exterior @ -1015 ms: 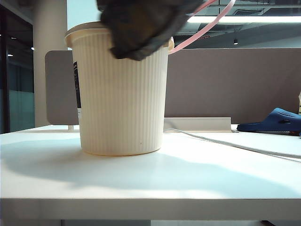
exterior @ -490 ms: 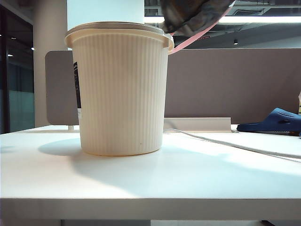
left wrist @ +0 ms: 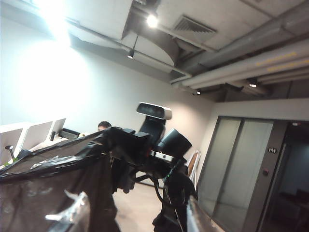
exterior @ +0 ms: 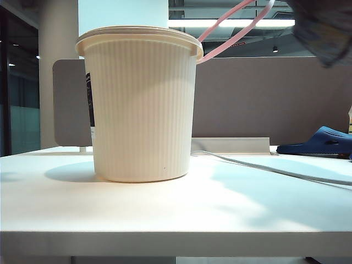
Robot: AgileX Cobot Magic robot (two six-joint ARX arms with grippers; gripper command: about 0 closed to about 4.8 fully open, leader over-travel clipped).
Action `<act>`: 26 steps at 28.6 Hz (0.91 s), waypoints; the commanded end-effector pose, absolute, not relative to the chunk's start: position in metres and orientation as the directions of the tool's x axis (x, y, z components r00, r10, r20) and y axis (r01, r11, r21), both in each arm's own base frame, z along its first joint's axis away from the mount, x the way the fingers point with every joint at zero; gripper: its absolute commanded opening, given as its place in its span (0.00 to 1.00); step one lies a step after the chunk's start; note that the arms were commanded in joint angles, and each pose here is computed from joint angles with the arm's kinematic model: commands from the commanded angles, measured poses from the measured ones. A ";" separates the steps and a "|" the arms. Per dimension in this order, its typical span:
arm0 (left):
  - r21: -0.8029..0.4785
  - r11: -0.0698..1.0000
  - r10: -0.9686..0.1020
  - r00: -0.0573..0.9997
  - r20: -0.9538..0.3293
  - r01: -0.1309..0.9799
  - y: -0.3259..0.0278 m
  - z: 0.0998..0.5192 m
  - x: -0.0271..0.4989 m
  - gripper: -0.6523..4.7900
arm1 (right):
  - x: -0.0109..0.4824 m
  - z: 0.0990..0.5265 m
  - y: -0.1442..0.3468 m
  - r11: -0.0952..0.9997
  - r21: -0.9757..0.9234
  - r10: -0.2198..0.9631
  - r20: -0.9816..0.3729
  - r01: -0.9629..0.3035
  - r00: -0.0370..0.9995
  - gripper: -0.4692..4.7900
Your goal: Open the ring lid of the trash can, pull out the black garbage bag inside, and place it on the table.
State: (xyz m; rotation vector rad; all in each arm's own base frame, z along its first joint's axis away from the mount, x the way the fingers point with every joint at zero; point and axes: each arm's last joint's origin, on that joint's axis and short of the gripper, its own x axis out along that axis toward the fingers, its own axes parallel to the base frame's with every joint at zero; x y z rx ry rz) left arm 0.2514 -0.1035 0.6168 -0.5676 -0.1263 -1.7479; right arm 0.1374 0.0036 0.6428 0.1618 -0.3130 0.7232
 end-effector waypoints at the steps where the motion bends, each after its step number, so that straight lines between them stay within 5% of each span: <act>1: -0.176 -0.266 -0.892 -0.172 0.418 0.948 -0.102 0.620 0.244 0.59 | 0.132 0.640 0.003 0.784 0.021 0.583 0.317 -0.621 0.748 0.09; 9: -0.161 -0.268 -0.905 -0.191 0.381 0.950 -0.100 0.622 0.236 0.58 | 0.133 0.629 0.000 0.884 0.037 0.445 0.241 -0.467 0.862 0.09; 26: -0.100 -0.273 -0.895 -0.215 0.390 0.957 -0.088 0.639 0.197 0.56 | 0.146 0.613 0.001 0.932 0.013 0.358 0.133 -0.363 0.924 0.09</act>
